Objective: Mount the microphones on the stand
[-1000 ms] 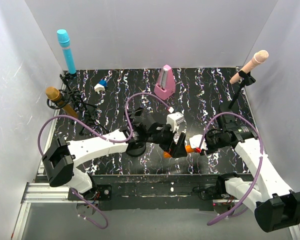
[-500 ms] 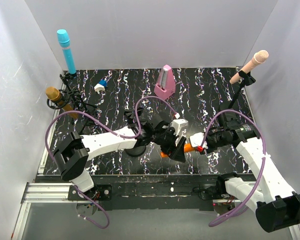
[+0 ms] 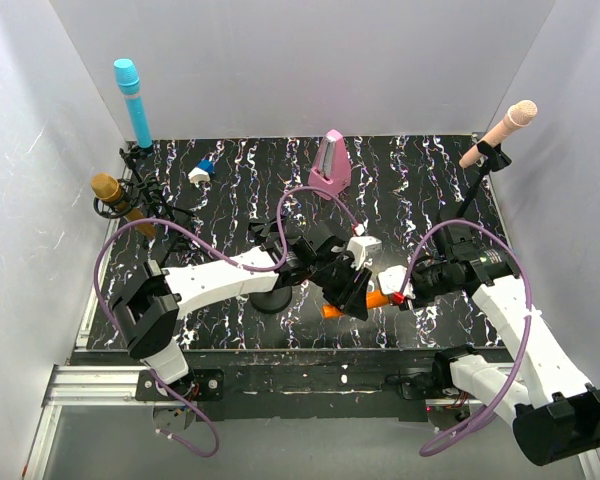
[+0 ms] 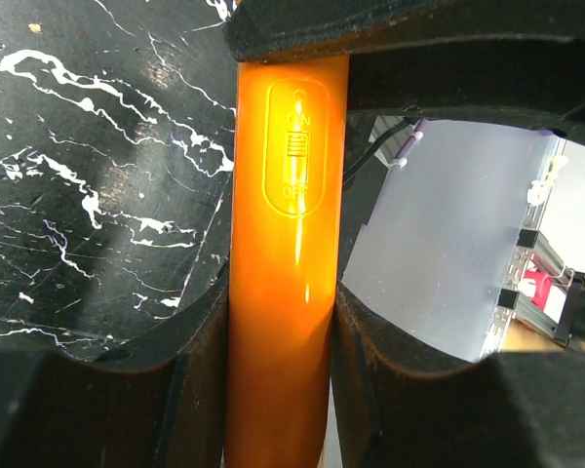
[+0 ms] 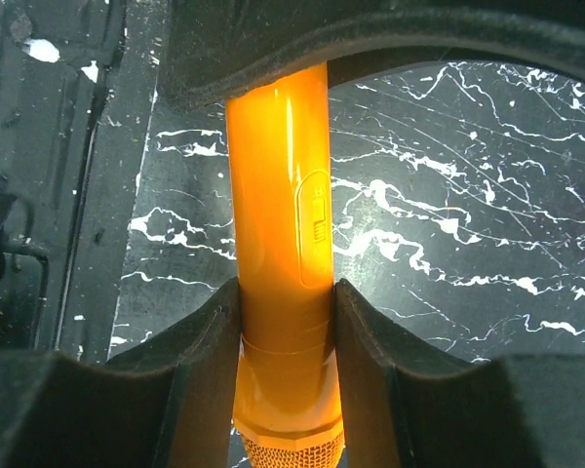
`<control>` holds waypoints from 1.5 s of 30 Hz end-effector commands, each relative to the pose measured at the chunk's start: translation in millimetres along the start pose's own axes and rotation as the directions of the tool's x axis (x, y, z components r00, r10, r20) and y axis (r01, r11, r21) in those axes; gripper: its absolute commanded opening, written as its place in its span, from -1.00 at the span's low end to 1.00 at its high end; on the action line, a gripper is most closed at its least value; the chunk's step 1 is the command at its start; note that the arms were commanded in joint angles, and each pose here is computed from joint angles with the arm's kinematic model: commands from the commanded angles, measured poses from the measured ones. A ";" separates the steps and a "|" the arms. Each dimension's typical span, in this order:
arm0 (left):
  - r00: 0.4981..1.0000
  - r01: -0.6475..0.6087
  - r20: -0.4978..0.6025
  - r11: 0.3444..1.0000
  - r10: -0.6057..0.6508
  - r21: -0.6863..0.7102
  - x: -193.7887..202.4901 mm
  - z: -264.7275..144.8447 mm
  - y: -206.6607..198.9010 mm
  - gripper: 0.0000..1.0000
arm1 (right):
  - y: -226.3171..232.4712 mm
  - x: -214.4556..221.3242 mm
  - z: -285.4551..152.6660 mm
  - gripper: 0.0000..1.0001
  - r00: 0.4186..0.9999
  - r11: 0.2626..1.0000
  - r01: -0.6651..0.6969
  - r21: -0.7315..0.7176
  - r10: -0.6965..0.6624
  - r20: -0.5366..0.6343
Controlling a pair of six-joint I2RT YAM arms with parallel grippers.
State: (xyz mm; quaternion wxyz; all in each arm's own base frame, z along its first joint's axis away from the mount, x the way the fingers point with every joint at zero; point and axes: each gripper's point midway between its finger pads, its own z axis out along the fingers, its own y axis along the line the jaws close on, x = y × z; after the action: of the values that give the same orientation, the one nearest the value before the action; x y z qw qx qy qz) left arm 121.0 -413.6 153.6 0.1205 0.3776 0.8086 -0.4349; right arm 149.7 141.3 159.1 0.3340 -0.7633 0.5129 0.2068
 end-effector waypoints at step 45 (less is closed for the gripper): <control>0.629 -0.101 0.695 0.923 0.349 -0.372 -178.0 -61.7 -28.2 -1.00 | -176.5 -55.3 -131.3 0.19 -0.314 -0.279 -0.942 -0.187 0.534 0.785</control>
State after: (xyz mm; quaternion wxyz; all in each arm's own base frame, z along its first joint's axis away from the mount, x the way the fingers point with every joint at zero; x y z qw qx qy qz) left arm 230.7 -466.1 271.9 0.5250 0.2571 0.7111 -0.3908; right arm 279.5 123.1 314.3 0.3908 0.1786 0.7955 0.4273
